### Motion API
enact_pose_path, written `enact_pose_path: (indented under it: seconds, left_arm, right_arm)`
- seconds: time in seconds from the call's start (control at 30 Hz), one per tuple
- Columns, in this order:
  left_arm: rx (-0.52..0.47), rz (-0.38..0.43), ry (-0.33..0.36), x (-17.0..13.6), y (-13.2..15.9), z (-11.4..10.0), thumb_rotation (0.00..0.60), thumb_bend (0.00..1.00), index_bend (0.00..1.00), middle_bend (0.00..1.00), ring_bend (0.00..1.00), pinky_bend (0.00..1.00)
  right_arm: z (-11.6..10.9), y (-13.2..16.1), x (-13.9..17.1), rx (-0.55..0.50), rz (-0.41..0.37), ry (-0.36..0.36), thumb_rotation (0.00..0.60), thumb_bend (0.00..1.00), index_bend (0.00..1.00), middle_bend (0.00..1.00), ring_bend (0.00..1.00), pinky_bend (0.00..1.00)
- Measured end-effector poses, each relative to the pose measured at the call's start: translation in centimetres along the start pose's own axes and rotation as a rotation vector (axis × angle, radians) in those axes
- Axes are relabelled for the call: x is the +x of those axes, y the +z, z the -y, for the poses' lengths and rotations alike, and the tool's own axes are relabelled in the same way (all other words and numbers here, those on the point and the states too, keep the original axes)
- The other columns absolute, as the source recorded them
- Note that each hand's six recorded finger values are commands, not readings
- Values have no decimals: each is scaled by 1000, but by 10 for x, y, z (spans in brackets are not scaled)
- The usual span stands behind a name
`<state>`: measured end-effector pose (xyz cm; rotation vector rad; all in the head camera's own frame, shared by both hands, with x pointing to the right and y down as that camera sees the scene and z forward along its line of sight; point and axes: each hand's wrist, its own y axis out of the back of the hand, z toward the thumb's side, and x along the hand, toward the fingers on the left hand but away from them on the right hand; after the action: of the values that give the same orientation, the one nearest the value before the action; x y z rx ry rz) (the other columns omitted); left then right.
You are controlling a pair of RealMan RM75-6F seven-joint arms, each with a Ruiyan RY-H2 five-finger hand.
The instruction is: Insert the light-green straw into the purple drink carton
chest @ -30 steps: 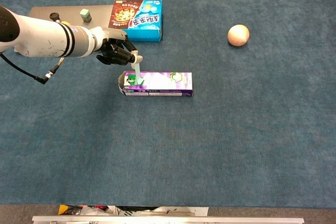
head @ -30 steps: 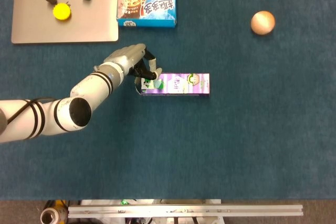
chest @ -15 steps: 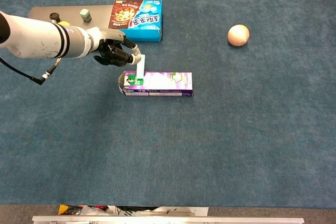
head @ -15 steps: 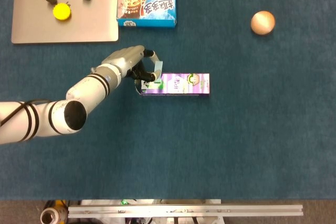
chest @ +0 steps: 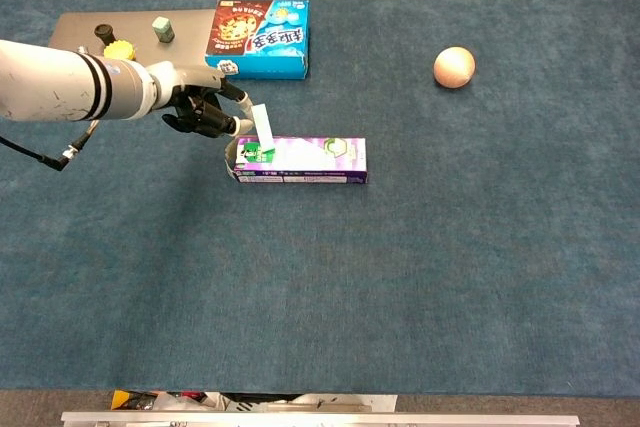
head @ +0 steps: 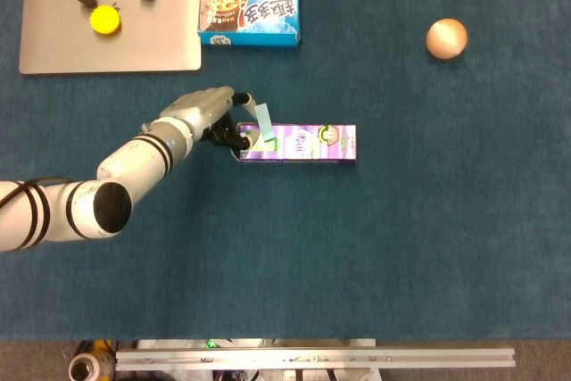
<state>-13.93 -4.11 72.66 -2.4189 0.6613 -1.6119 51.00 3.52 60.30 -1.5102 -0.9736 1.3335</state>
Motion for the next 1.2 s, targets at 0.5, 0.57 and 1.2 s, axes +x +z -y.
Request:
enact_pose_path:
  seconds: [0.5, 0.57, 1.2]
  left_arm:
    - [110, -18, 59, 3, -5, 0, 404, 430, 151, 864, 924, 966]
    - [126, -24, 78, 2, -7, -3, 404, 430, 149, 844, 912, 947]
    - [128, -11, 279, -29, -40, -27, 421, 430, 158, 488, 521, 724]
  right_arm:
    - [-2, -1, 2, 2, 5, -4, 600, 329, 53, 250, 58, 44]
    - [-2, -1, 2, 2, 3, -4, 600, 329, 53, 250, 58, 44]
    - [-7, 21, -5, 32, -73, -2, 600, 329, 53, 250, 57, 44]
